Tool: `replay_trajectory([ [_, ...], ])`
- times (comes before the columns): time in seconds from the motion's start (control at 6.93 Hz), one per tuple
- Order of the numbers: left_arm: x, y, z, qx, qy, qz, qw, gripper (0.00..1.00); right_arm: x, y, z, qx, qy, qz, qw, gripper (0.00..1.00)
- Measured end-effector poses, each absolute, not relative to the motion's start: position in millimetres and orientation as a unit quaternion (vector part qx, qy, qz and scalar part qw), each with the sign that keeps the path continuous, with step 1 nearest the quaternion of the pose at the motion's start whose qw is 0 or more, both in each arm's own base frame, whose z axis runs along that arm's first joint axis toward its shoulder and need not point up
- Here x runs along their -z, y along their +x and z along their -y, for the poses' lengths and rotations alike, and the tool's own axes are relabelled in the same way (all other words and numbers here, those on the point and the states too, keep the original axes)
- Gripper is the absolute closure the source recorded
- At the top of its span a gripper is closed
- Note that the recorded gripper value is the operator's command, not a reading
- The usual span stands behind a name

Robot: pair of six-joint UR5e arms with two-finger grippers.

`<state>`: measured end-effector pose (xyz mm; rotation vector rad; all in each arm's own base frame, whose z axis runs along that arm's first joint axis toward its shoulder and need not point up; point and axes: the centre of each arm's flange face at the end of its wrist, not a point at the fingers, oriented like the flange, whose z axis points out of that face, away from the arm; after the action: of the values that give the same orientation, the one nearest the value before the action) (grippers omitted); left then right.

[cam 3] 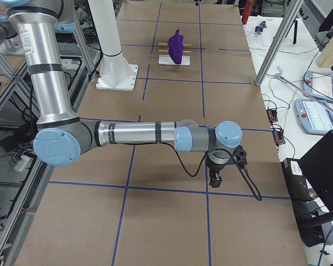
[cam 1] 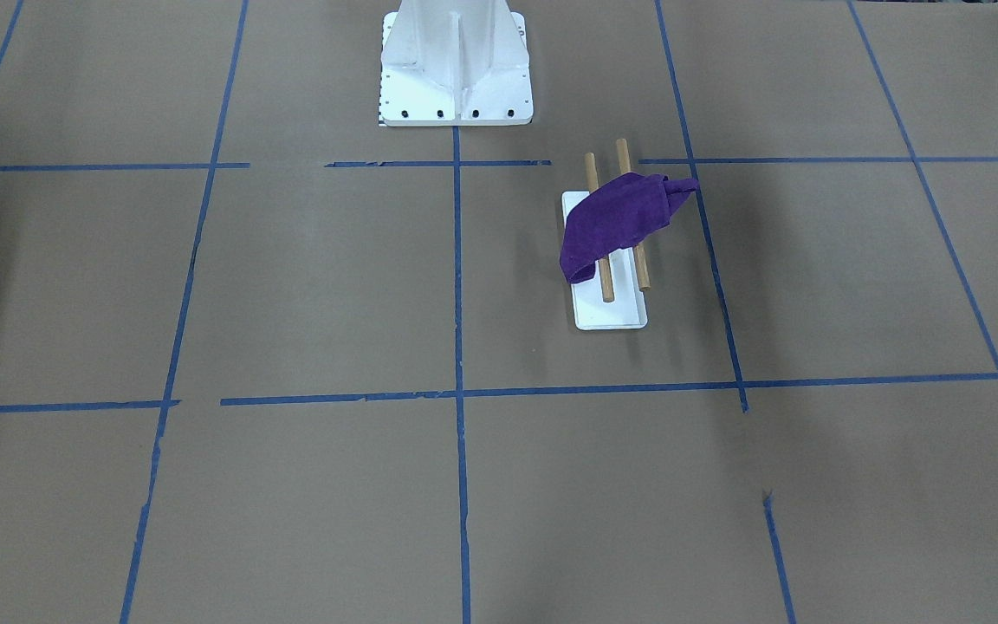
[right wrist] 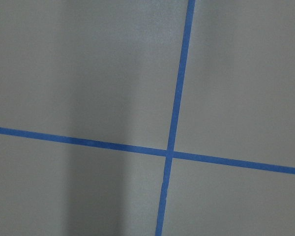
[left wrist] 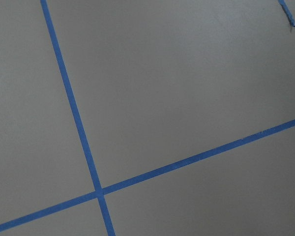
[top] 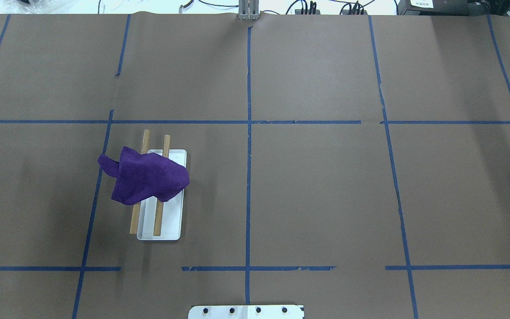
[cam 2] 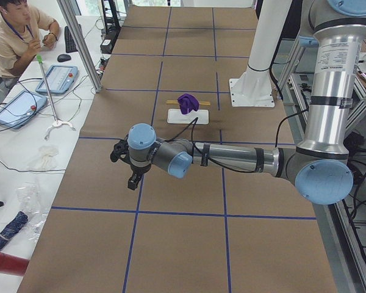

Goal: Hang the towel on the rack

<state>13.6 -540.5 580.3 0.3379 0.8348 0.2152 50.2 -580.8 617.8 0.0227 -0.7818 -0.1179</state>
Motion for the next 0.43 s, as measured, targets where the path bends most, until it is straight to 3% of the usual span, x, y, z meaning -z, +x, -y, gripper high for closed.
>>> replay_trajectory([
  [0.43, -574.5, 20.4, 546.5, -0.087, 0.155, -0.407, 0.896, 0.0, -603.3, 45.8, 596.4, 0.075, -0.013, 0.392, 0.917, 0.0],
])
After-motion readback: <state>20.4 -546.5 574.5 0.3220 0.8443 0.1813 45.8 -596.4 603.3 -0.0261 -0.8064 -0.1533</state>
